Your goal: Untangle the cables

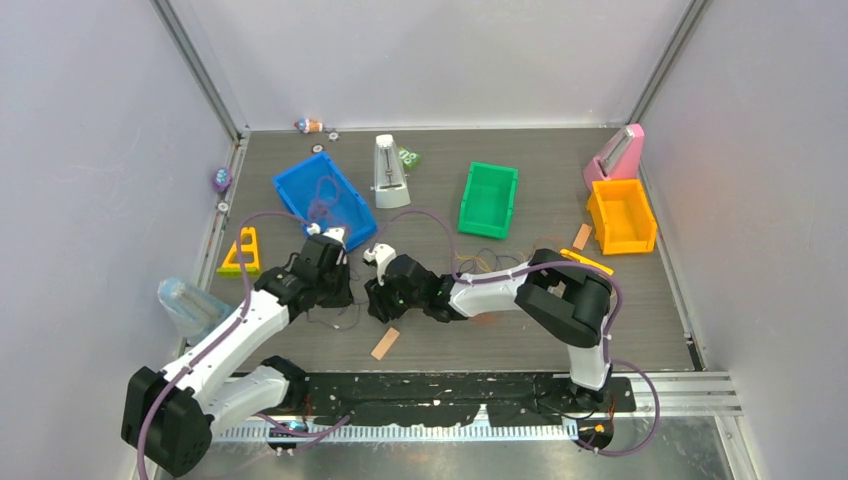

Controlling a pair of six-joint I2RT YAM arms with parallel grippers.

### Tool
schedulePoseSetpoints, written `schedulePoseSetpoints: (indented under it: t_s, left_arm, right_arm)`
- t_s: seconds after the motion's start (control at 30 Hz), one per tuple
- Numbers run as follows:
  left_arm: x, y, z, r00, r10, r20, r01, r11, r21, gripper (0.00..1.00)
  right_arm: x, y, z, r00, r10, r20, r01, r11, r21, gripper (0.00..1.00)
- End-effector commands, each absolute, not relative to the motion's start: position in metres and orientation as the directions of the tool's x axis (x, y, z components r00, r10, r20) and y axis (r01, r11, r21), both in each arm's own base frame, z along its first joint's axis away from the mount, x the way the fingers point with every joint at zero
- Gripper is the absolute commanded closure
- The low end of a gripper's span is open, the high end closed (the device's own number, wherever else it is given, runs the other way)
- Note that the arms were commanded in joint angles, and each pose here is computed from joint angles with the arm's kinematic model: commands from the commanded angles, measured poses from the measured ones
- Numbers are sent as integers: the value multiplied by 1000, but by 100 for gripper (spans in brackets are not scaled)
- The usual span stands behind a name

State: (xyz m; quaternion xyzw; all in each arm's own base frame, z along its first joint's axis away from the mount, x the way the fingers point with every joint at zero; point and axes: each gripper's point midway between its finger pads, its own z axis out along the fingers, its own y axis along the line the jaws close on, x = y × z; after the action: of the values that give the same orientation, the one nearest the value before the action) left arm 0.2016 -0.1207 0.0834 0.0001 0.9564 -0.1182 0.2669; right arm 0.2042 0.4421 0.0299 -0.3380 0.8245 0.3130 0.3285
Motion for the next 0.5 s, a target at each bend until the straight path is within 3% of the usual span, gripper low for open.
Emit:
schedulePoseSetpoints:
  t_s: [0.0, 0.2, 0.47]
  left_arm:
    - [210, -128, 90, -849, -76, -522, 69, 965, -252, 100]
    - [218, -136, 93, -854, -66, -515, 84, 961, -262, 100]
    - [228, -183, 118, -864, -22, -502, 222, 879, -422, 100]
  right_arm:
    - [207, 451, 34, -541, -339, -770, -770, 568, 290, 65]
    - [222, 443, 47, -536, -307, -787, -733, 631, 254, 88]
    - [267, 403, 99, -589, -105, -801, -611, 707, 356, 95]
